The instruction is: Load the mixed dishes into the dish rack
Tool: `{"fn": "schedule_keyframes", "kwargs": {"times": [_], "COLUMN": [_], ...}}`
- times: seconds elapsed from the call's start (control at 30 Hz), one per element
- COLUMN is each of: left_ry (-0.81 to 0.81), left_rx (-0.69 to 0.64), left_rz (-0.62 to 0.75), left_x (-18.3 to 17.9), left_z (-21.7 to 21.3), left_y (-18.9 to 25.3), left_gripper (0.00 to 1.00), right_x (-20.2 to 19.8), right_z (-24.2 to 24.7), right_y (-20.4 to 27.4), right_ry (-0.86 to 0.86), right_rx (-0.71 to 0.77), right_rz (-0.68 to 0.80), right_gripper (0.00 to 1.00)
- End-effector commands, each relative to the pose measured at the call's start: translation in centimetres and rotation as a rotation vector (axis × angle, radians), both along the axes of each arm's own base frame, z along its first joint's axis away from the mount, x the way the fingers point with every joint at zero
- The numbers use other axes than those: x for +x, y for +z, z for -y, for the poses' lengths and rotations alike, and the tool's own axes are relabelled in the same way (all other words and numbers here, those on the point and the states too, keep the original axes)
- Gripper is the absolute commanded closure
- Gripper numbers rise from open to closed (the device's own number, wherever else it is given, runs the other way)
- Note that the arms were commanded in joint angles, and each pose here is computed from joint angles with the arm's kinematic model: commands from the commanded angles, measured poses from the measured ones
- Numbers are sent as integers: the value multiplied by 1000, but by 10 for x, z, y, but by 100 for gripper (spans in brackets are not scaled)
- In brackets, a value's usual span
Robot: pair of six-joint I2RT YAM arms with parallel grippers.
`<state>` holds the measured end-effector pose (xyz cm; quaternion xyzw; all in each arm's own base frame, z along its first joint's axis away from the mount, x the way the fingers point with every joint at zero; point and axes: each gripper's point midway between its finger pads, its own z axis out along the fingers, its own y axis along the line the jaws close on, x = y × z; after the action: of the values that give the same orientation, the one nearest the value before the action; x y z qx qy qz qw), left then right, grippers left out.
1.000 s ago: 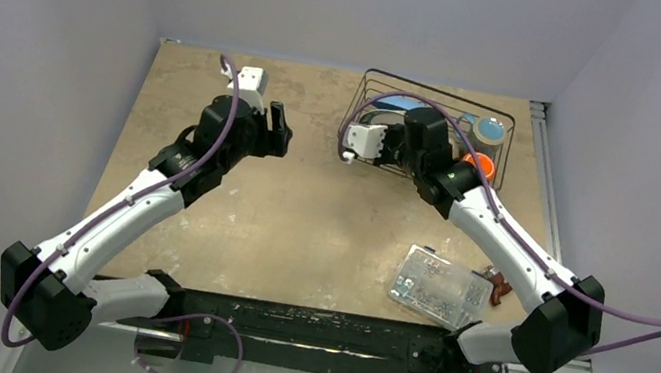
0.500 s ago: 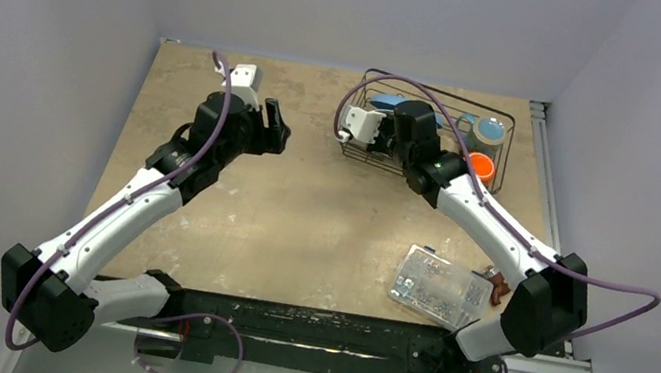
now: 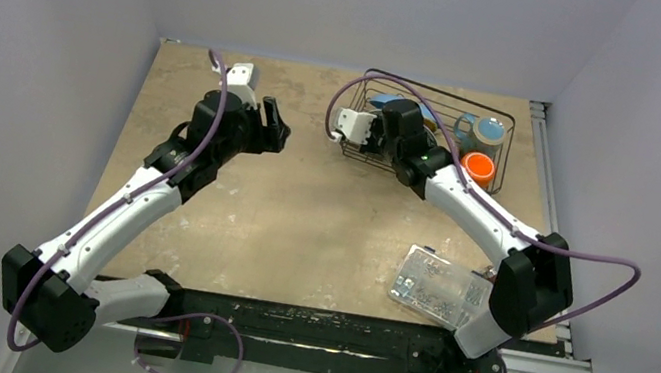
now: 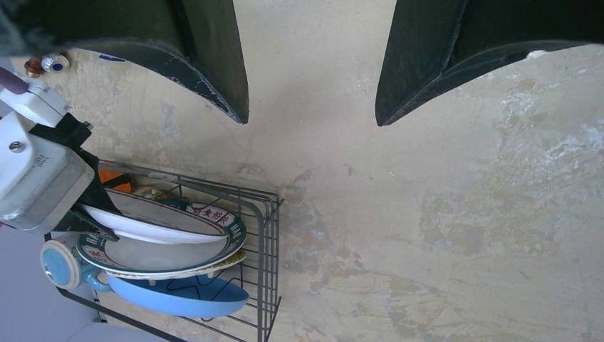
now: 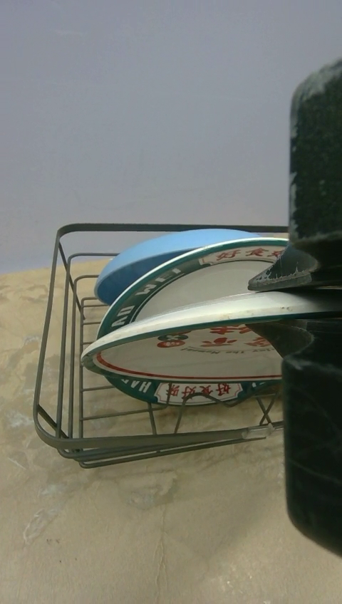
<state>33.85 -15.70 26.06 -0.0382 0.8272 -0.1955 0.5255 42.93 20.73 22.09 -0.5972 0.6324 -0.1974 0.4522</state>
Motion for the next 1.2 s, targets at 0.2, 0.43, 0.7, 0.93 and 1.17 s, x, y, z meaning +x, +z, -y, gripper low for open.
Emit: {"fn": "schedule_keyframes", "kwargs": {"times": [0.2,0.43,0.7,0.93,1.17], "left_ry": [-5,-7,-6,-11,-13], "left_rx": [-47,-54,-56,-61,-59], "left_rz": [15,4,2,-5,-12], "left_x": [6,7,7,8,8], "left_z": [3,4,3,5,5], "left_y": [4,1,1,-1,-3], "left_gripper": [36,37,37,37,37], "right_x": [18,17,11,-2,7], "right_z": [-6,-3,10,14,74], "right_y": [26,39,60,77,102], "right_ry": [-32,-57,-118,-124,-516], "right_rx": [46,79,122,229,310], "right_rz": [91,113,154,190,398], "right_gripper": [72,45,1,1,1]}}
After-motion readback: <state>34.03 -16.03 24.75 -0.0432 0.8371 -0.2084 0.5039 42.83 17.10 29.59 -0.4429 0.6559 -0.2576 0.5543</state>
